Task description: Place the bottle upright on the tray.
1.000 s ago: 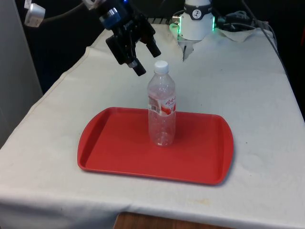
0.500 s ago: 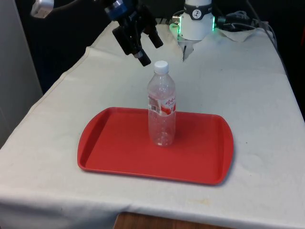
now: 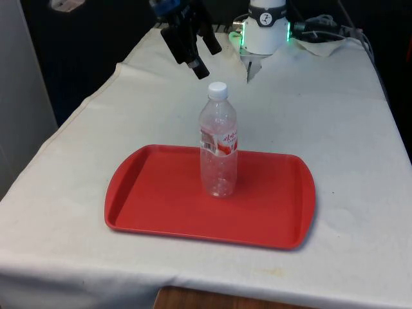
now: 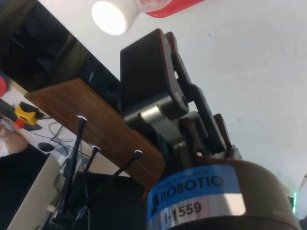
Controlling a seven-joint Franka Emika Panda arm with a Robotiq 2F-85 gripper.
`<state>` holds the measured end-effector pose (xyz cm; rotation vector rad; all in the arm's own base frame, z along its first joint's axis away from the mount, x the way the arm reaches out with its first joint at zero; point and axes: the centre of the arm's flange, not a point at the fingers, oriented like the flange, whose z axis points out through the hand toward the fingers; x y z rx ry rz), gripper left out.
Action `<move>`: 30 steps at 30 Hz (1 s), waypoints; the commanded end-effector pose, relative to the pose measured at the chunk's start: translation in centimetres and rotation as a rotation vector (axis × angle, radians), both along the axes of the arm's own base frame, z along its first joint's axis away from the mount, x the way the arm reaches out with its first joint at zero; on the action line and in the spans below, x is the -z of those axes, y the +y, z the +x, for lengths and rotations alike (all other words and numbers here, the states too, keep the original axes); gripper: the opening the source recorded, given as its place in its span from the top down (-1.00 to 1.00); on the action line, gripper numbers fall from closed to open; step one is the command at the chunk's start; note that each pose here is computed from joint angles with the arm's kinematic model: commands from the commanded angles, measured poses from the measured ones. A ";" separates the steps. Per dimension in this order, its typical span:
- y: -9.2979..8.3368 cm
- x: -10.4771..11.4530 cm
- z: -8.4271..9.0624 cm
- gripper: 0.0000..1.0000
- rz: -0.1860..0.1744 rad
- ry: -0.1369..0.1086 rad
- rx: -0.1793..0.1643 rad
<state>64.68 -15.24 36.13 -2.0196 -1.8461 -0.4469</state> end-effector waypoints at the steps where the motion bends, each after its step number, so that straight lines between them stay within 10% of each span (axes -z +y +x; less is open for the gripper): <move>1: 0.2 -0.2 -0.2 -1.00 -0.021 -0.001 -0.011; 30: 0.9 -1.3 -1.0 -1.00 -0.172 0.067 -0.130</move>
